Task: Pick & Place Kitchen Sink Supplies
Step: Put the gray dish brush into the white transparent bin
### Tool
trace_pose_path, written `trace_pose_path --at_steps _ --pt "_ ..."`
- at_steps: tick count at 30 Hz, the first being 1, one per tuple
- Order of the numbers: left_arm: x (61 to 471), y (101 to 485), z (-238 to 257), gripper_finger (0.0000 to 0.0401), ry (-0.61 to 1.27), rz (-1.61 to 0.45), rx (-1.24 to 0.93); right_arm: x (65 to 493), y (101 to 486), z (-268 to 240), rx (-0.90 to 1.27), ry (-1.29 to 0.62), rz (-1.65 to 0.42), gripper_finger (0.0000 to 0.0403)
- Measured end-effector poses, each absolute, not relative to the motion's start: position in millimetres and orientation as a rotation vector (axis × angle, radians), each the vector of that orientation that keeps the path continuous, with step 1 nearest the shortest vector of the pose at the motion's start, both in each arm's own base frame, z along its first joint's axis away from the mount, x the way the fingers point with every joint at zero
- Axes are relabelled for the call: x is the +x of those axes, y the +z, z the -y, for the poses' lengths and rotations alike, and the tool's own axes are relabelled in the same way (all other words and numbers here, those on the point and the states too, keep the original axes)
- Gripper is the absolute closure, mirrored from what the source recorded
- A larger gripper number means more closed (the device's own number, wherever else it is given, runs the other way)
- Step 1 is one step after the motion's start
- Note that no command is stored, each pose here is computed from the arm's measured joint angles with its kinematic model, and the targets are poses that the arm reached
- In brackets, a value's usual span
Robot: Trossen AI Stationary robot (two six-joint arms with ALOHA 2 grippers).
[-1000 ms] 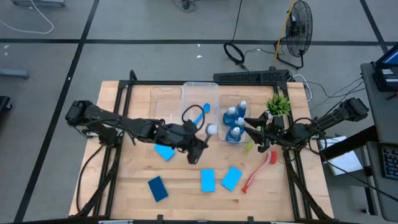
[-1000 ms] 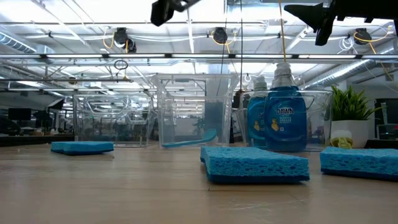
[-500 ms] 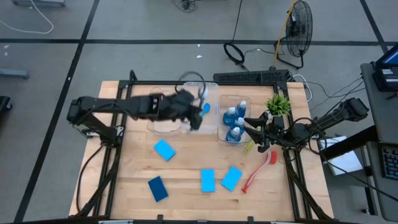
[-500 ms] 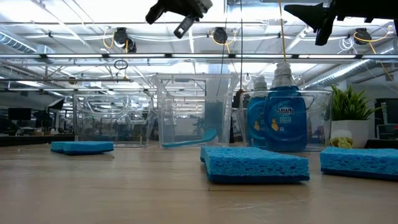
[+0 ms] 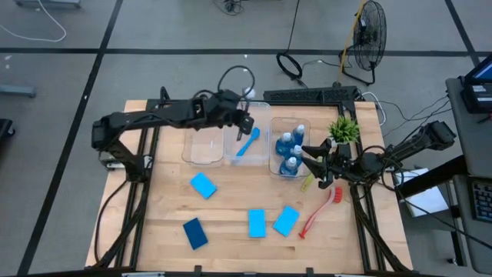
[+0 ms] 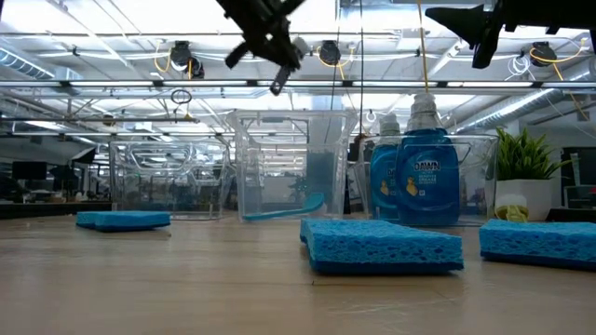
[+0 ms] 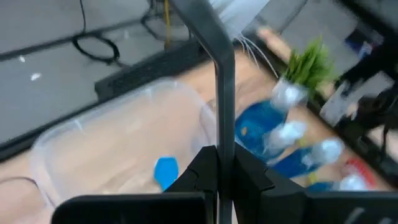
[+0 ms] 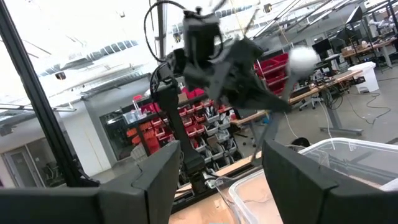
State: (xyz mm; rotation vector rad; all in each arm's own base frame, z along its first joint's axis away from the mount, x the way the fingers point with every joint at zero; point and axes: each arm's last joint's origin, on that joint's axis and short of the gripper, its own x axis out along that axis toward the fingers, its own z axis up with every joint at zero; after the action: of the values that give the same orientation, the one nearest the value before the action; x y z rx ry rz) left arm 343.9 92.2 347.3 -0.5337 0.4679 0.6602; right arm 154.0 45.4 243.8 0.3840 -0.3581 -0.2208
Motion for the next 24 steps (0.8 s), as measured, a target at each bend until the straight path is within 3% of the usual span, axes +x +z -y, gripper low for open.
trace_pose_path --at_steps 13,24 --pt "376 274 -127 0.0382 0.595 -0.724 -0.593 154 243 -45 0.384 -0.225 0.353 0.019" --pt "381 257 -132 0.0382 0.581 -0.77 -0.612 154 243 -45 0.384 -0.225 0.353 0.019"
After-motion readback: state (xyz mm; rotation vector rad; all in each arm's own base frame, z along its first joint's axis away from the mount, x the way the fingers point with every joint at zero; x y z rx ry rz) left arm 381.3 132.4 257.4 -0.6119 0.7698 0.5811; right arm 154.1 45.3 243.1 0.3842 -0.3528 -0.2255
